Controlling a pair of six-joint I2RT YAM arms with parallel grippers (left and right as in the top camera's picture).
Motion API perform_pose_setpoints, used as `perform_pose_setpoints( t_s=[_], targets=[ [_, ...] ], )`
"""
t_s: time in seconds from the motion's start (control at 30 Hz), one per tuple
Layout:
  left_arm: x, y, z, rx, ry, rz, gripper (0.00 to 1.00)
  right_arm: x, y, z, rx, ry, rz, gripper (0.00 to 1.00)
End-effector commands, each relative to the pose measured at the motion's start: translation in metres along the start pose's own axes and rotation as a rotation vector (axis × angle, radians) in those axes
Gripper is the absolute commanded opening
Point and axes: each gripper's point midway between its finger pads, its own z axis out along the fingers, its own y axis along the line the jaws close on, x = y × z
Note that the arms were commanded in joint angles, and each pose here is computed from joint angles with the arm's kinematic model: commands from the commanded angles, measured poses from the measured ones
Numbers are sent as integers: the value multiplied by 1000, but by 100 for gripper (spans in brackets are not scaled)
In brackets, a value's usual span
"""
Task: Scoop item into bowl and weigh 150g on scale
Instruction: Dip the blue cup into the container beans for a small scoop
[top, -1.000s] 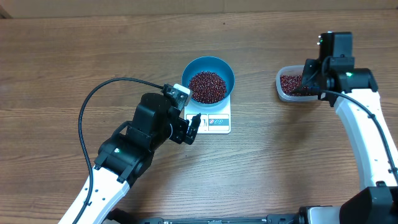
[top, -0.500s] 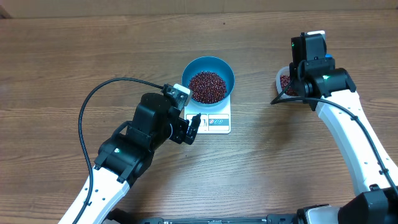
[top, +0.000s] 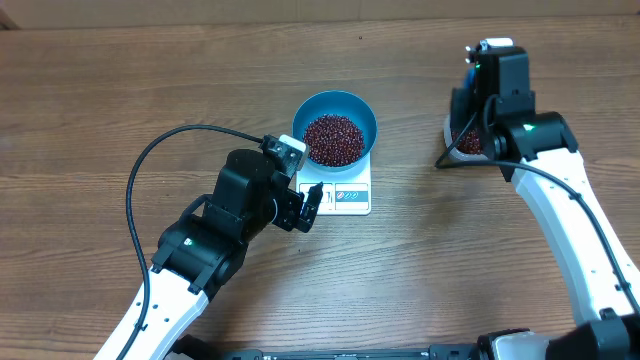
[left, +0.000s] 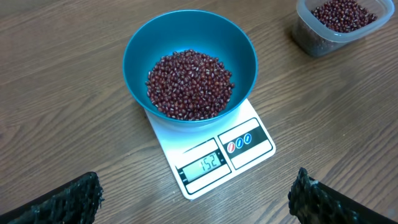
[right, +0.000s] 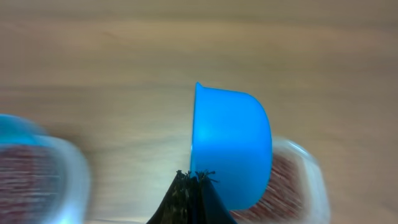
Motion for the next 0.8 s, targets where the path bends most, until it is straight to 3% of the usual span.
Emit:
perform_pose_setpoints(
  t_s=[0.0, 0.1, 0.33, 0.77],
  targets=[
    [5, 0, 3, 0, 12, -9, 100, -30, 63, -48, -399, -121, 0, 4],
    [5, 0, 3, 0, 12, -9, 100, -40, 92, -69, -568, -172, -29, 4],
    [5, 0, 3, 0, 12, -9, 99, -22, 132, -68, -643, -116, -83, 4],
    [5, 0, 3, 0, 12, -9, 100, 14, 180, -21, -407, -59, -216, 4]
  ],
)
